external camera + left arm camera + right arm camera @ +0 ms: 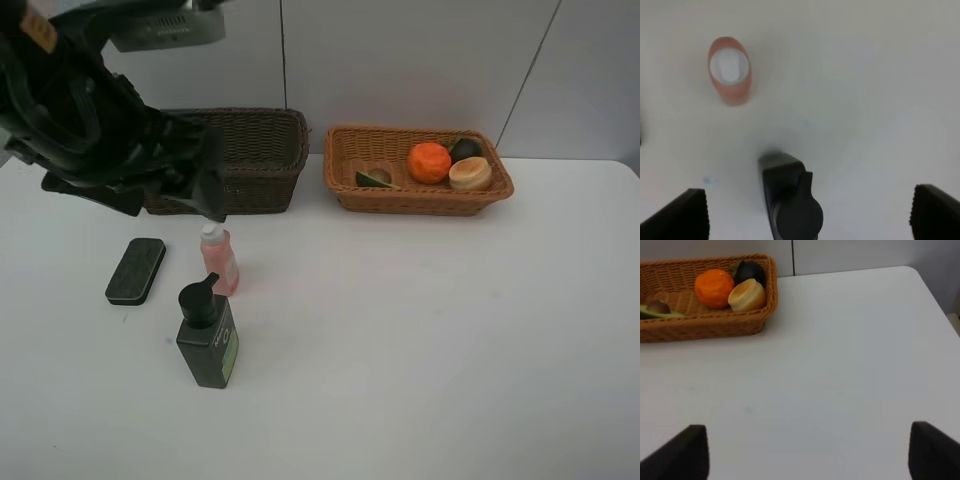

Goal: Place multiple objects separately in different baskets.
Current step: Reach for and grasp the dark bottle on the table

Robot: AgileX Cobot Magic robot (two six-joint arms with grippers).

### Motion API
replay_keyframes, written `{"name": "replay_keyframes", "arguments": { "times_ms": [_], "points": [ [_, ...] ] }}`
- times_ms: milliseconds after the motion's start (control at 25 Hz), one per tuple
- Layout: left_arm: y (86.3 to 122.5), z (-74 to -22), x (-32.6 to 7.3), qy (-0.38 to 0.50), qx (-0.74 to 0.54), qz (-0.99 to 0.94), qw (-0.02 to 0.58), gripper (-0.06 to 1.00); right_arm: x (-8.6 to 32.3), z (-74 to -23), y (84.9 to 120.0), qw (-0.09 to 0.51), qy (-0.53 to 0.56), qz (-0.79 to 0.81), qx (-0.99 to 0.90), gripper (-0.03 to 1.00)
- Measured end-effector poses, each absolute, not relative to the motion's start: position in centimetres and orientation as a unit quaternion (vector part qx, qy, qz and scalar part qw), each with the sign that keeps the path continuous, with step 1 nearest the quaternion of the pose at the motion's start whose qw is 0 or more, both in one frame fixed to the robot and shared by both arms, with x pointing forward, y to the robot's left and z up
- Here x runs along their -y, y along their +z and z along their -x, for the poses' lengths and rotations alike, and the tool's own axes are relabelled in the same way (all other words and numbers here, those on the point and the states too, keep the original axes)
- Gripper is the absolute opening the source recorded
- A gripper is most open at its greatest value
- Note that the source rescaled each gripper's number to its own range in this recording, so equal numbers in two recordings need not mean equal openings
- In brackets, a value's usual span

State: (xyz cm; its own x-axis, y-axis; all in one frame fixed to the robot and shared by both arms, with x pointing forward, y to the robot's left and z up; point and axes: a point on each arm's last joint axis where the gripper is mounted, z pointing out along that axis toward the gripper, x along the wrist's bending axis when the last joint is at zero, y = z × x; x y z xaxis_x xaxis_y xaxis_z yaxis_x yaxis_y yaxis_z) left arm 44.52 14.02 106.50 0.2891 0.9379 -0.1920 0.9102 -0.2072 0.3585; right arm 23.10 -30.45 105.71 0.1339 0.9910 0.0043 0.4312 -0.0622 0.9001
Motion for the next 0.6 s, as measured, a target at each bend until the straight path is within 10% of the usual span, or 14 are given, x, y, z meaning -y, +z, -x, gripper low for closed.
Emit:
{"name": "replay_keyframes", "arguments": {
  "times_ms": [600],
  "points": [
    [102.5, -45.3, -12.4, 0.002, -0.633, -0.766, 0.109, 1.00, 30.5, -23.1, 105.7, 0.399, 0.351, -0.639, -0.557, 1.00]
  ]
}}
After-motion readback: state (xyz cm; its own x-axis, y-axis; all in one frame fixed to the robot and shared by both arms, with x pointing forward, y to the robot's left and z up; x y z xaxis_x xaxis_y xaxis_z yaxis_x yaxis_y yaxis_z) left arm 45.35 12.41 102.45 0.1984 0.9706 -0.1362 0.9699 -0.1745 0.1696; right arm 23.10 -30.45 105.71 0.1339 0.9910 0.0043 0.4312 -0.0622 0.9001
